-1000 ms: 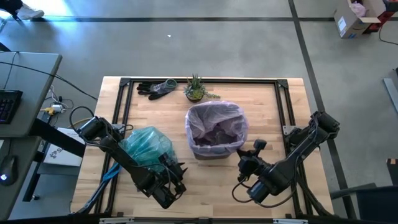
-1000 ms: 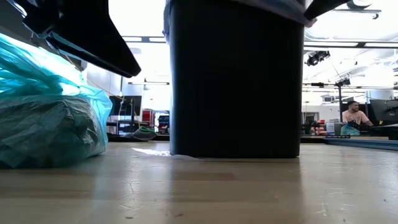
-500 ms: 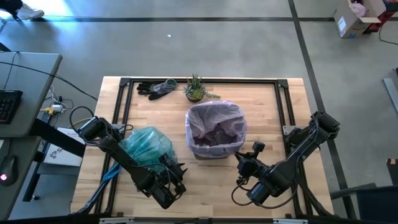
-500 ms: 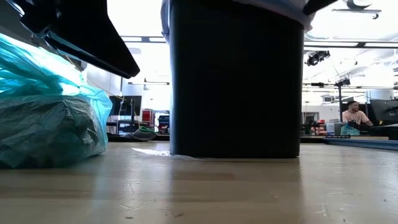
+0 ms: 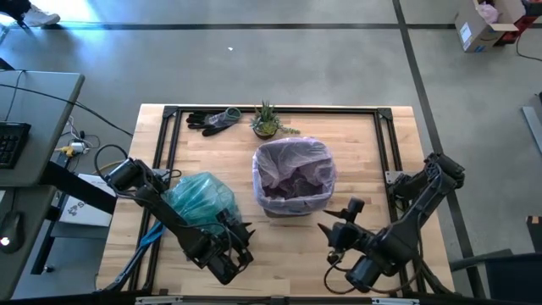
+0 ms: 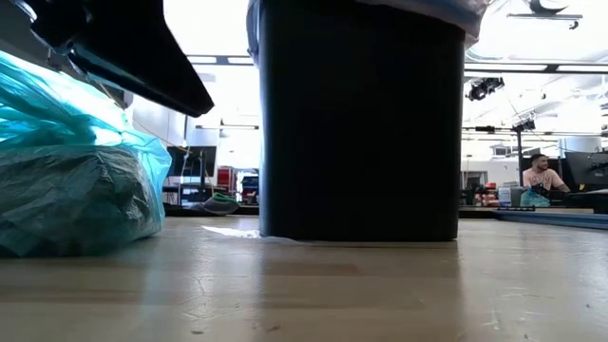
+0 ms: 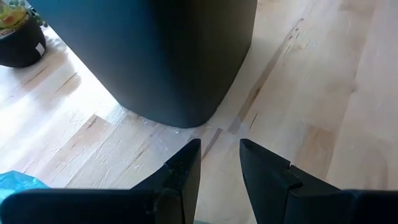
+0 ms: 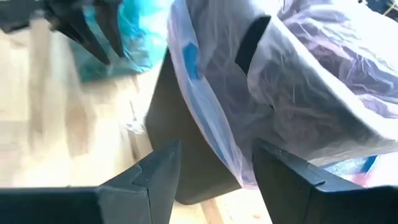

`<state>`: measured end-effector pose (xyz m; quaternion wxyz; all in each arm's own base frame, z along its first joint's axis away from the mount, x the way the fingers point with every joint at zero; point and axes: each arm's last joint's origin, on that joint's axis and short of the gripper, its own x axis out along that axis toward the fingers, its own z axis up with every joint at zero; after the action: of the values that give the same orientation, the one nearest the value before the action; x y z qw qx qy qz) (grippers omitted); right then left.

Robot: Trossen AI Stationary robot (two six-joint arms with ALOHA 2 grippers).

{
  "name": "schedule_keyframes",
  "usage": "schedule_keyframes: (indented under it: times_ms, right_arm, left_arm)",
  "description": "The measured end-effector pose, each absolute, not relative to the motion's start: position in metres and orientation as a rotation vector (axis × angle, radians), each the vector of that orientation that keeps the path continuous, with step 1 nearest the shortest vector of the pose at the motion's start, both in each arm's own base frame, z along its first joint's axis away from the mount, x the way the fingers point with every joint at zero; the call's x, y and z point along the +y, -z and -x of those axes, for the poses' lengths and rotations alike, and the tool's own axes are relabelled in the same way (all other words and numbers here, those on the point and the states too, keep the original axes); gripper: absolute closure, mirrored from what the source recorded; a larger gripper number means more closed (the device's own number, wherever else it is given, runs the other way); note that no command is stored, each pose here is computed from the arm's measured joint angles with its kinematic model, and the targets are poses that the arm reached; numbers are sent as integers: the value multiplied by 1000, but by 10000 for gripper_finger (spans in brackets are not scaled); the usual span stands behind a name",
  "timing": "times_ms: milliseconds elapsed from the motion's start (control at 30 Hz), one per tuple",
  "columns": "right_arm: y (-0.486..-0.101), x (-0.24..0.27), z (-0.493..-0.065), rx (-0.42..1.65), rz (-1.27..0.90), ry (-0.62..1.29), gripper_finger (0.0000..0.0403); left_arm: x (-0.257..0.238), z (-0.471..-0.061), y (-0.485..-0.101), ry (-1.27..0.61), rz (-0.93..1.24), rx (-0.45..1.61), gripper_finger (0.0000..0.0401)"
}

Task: Place trash/remove bag and relplace
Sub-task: Return to Home Position

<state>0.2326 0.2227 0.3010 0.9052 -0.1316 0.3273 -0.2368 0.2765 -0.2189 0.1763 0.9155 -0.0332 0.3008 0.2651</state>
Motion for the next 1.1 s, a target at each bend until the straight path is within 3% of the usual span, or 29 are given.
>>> schedule_keyframes:
  times_ms: [300,633,1100]
  right_arm:
    - [-326,245,-219,595,201,401,218]
    - [-388,260,-191,356,268,371,218]
    - [-485,194,-144,266,303,353,218]
  left_arm:
    - [-229,-264,-207,-520,24,444,304]
    - [-216,-232,-281,-514,-106,269,304]
    - [-143,-163,-379,-557,-251,169,304]
